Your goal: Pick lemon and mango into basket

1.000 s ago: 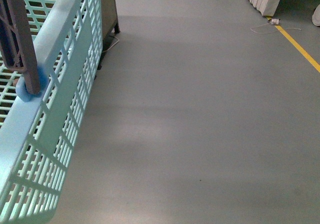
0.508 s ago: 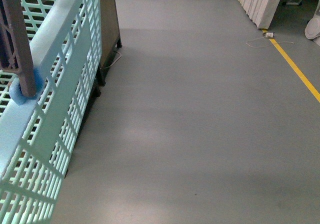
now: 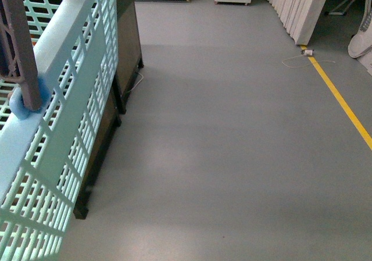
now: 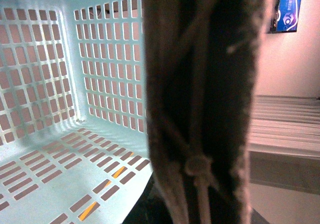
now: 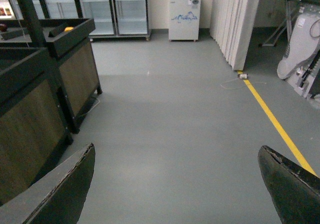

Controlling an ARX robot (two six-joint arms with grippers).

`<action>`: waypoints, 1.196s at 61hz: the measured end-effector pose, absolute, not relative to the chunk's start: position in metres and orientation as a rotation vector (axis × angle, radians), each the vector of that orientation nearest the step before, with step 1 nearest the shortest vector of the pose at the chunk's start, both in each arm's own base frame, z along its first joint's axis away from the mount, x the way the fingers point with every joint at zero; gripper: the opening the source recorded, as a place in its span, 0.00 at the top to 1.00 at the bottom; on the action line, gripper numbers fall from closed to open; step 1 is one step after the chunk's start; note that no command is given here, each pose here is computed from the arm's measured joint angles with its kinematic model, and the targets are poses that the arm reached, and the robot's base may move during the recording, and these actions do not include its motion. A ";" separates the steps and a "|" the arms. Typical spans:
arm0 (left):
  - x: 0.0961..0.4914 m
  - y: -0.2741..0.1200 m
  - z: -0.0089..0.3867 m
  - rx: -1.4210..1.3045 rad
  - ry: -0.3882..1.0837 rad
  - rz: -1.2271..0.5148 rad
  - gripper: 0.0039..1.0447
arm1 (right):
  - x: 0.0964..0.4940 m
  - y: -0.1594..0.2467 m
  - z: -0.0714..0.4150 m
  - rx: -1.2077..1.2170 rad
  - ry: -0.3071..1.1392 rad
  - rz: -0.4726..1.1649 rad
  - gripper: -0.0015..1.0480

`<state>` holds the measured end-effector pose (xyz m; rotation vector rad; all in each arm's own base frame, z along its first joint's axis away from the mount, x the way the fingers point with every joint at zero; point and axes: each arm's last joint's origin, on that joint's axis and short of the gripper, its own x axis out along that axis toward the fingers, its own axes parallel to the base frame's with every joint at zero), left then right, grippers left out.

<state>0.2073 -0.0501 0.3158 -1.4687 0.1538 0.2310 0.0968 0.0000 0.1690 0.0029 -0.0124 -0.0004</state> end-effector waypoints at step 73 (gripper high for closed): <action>0.207 -0.051 0.316 -1.470 0.157 0.227 0.96 | 0.097 0.000 0.169 0.003 -0.010 -0.003 0.08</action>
